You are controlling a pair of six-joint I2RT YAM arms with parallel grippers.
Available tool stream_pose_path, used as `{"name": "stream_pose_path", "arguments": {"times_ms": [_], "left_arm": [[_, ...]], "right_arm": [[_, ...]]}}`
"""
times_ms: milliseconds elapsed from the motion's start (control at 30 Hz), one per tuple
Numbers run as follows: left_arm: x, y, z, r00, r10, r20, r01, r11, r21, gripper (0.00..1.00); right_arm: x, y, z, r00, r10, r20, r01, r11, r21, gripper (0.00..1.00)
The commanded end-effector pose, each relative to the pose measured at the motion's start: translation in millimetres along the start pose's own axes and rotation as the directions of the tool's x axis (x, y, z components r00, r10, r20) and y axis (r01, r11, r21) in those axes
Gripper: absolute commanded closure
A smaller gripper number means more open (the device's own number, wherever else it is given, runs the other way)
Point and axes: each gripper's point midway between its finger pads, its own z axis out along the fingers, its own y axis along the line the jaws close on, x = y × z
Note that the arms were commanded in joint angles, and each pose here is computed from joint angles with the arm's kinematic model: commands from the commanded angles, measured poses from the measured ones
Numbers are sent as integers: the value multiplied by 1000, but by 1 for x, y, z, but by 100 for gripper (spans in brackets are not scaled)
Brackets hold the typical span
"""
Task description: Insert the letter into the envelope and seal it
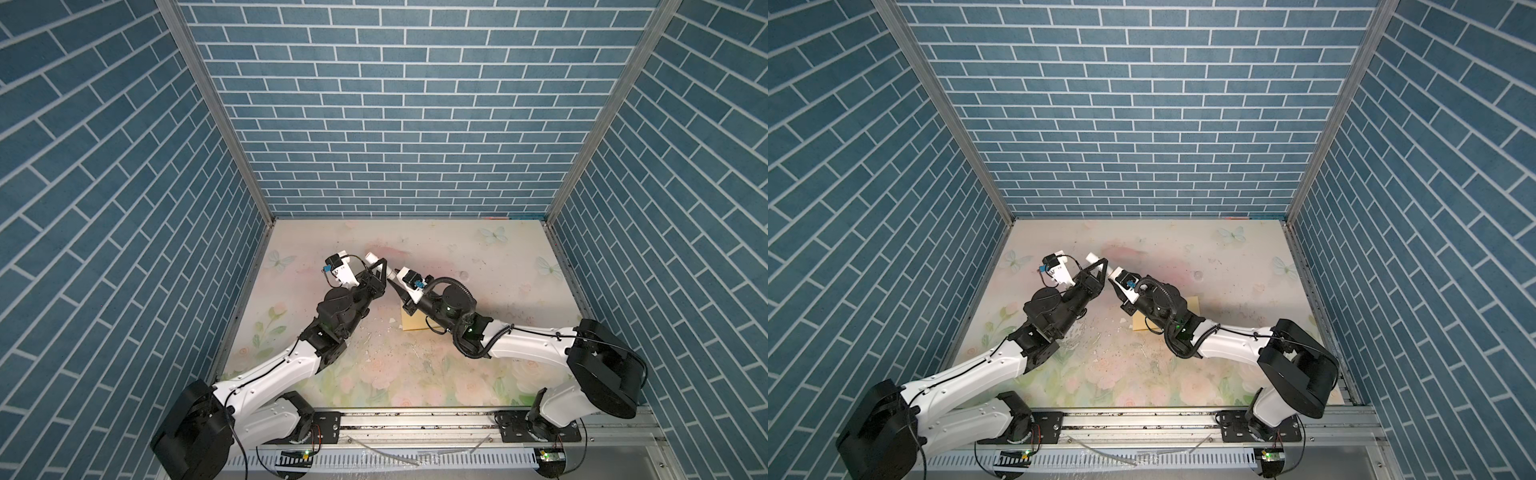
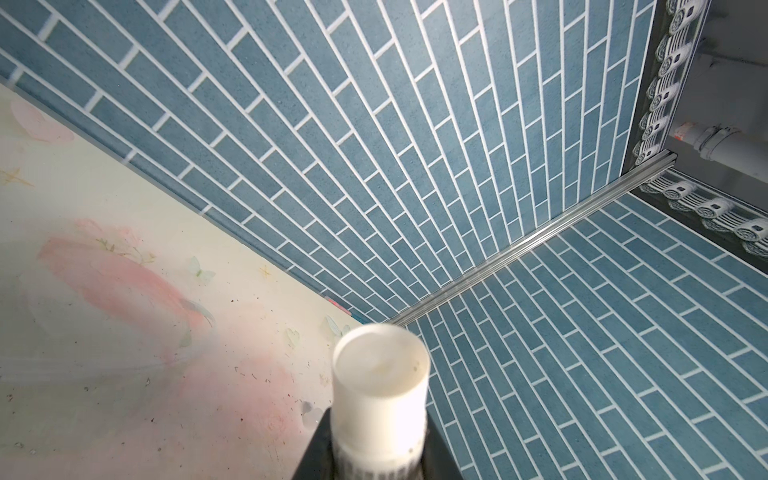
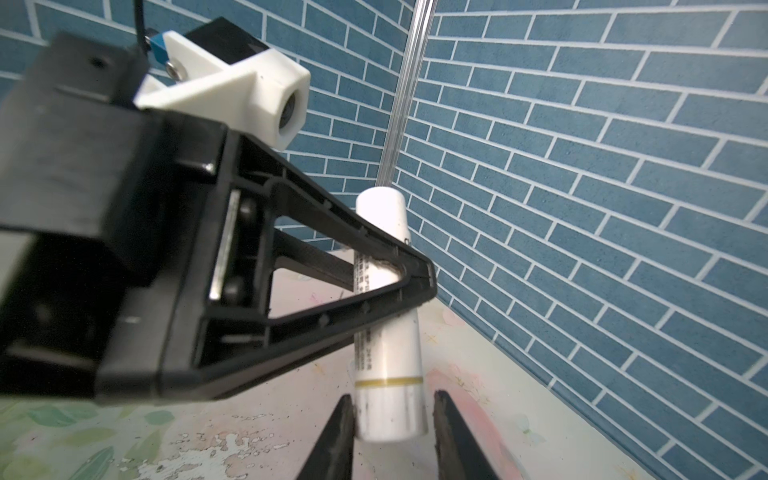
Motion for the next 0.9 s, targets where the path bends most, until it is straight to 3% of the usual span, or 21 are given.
{"name": "stream_pose_path", "arguments": {"times_ms": [0,133,300,400,500,600,667,867], "left_arm": [[-6,-9,0,1000,-6,23,5,1000,28,100],[-6,-10,0,1000,-5,19,5,999,34,100],[-2,-10,1,1000,2,6,-2,999,40,100],[1,-15,3,1000,27,-7,-26,997,70,100],[3,-24,3,997,70,-18,-67,991,120,100],[6,-33,0,994,106,-19,-101,979,175,100],[7,-38,-1,992,128,-21,-121,971,206,100],[9,-53,-4,986,167,-24,-153,948,280,100]], "right_arm": [[-15,-4,4,999,-17,45,16,1000,23,73],[-15,-3,6,999,-4,38,4,1000,13,76],[-20,1,6,998,28,53,-27,1000,-16,90],[-27,4,4,995,84,57,-81,995,-61,95],[-35,2,1,975,218,35,-210,964,-160,96],[-46,-6,-4,900,433,-41,-421,845,-330,97],[-53,-6,-8,850,519,-96,-507,752,-422,97],[-59,0,-16,756,602,-259,-623,539,-567,98]]}}
